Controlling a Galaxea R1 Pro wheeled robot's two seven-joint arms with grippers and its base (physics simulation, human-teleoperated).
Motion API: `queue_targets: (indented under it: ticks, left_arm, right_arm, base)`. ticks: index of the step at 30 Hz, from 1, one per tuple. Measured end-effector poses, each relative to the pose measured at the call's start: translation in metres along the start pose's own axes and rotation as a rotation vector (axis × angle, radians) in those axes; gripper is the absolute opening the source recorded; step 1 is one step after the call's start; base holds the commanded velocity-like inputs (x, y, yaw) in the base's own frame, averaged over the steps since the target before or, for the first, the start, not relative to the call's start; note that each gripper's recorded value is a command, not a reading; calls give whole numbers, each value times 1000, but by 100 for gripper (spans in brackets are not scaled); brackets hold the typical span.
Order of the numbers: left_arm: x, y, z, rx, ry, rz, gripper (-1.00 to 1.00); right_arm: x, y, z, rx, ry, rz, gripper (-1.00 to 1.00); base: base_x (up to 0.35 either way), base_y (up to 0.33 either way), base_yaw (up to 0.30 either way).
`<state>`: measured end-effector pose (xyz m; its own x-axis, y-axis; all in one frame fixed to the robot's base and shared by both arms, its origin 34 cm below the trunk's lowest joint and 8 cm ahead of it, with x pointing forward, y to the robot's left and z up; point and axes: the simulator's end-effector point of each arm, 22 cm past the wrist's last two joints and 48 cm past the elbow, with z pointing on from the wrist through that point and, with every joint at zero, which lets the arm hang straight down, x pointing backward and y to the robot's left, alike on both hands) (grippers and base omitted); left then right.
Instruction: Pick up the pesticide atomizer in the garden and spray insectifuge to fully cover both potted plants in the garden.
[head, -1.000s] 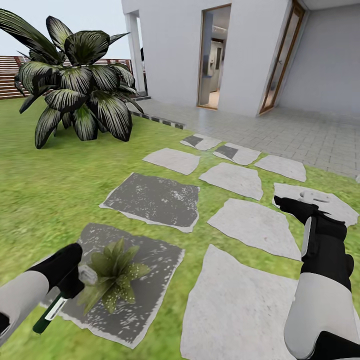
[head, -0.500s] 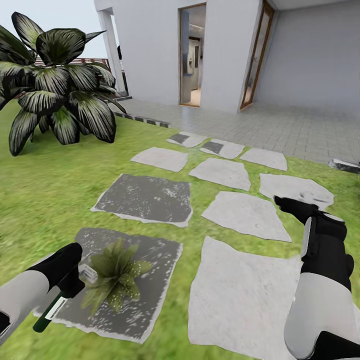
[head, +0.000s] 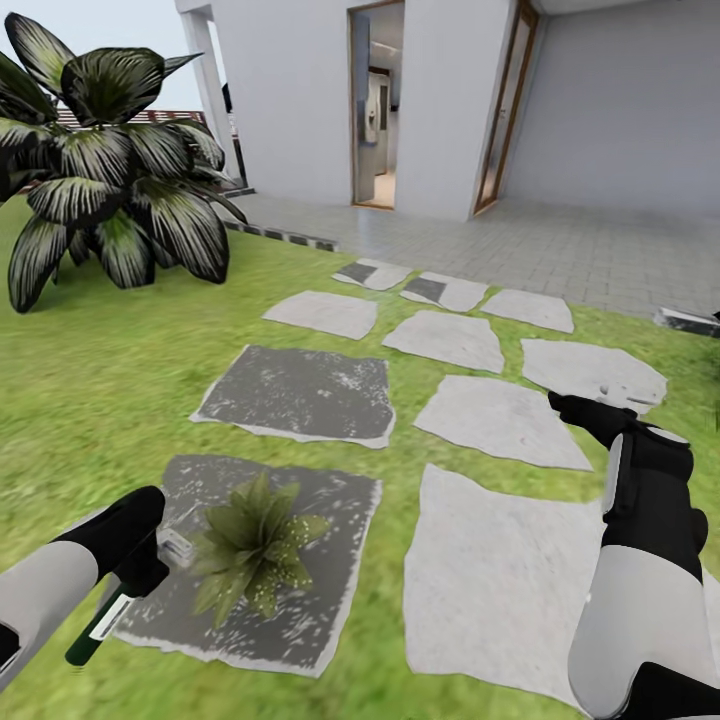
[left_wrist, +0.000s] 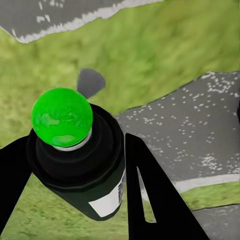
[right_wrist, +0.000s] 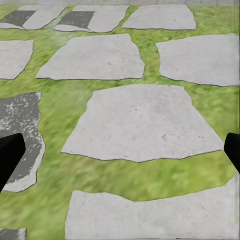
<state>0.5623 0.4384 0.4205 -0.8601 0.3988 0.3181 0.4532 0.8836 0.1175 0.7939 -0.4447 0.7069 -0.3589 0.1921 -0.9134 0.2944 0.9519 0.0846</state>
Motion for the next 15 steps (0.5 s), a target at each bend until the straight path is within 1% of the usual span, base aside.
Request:
queue_targets:
  ticks: [3, 5, 6, 7, 12, 15]
  left_arm:
    - [-5, 3, -5, -7, -10, 0, -100]
    - [-14, 19, -16, -57, -30, -4, -100]
    - [-22, 38, -27, -125, -48, -6, -100]
    - [-27, 47, -34, -154, -60, -14, -100]
    - [-37, 59, -48, -190, -83, -26, -100]
    - [-32, 55, -41, -184, -72, -21, -100]
  right_arm:
    - [0, 0, 0, -1, 0, 0, 100]
    - [0, 0, 0, -1, 0, 0, 100]
    - [0, 0, 0, 0, 0, 0, 100]
    - [0, 0, 0, 0, 0, 0, 100]
    - [0, 0, 0, 0, 0, 0, 100]
    - [0, 0, 0, 0, 0, 0, 100]
  base:
    - [0, 30, -262]
    - [0, 7, -108]
    - [0, 2, -32]
    - [0, 1, -21]
    - [0, 0, -6]
    - [0, 0, 0]
